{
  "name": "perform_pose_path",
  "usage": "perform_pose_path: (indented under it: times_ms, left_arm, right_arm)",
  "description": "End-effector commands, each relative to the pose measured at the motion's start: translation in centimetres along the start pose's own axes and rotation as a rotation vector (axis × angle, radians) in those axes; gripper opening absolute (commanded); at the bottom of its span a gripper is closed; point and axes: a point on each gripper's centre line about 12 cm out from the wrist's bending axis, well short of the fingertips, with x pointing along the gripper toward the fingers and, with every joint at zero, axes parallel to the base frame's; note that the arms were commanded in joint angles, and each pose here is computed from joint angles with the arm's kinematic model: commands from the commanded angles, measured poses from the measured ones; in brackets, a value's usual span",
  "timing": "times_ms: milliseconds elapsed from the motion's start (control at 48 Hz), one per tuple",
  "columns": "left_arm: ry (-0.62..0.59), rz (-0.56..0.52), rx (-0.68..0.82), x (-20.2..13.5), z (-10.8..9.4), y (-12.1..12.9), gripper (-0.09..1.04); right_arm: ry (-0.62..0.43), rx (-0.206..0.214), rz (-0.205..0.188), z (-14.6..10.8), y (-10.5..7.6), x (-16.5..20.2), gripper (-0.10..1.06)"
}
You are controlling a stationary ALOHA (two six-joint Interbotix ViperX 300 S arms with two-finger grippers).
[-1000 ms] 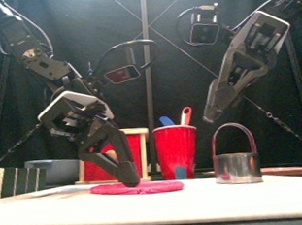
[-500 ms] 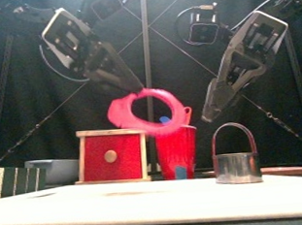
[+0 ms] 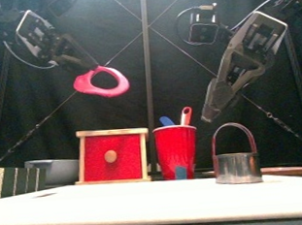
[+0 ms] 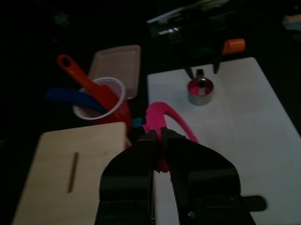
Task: Get the cutter from the drawer then cut the dough then place the extra dough in the bowl
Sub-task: Place the extra dough in the bowl
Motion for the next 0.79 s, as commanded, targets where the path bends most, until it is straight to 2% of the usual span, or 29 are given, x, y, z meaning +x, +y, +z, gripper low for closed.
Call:
perform_pose_path:
  times_ms: [21, 188, 375, 583, 792]
  left_arm:
    - [-0.036, 0.077, -0.024, -2.8, 0.0, 1.8, 0.52]
    - [-0.005, 0.177, -0.067, -6.0, -1.6, 3.6, 0.52]
    - [0.084, 0.302, -0.134, -7.3, -4.2, 5.8, 0.52]
    - [0.207, 0.373, -0.204, -6.3, -8.1, 7.2, 0.52]
    - [0.248, 0.360, -0.214, -4.0, -9.9, 7.4, 0.52]
  right_arm:
    - [-0.043, -0.005, 0.003, 1.1, 0.0, -0.7, 0.83]
    - [-0.040, -0.006, 0.002, 1.0, 0.0, -0.6, 0.83]
    - [-0.036, -0.006, 0.001, 0.8, 0.0, -0.6, 0.83]
    - [-0.031, -0.006, 0.001, 0.6, -0.1, -0.6, 0.82]
    - [-0.036, -0.005, 0.000, 0.6, -0.1, -0.6, 0.83]
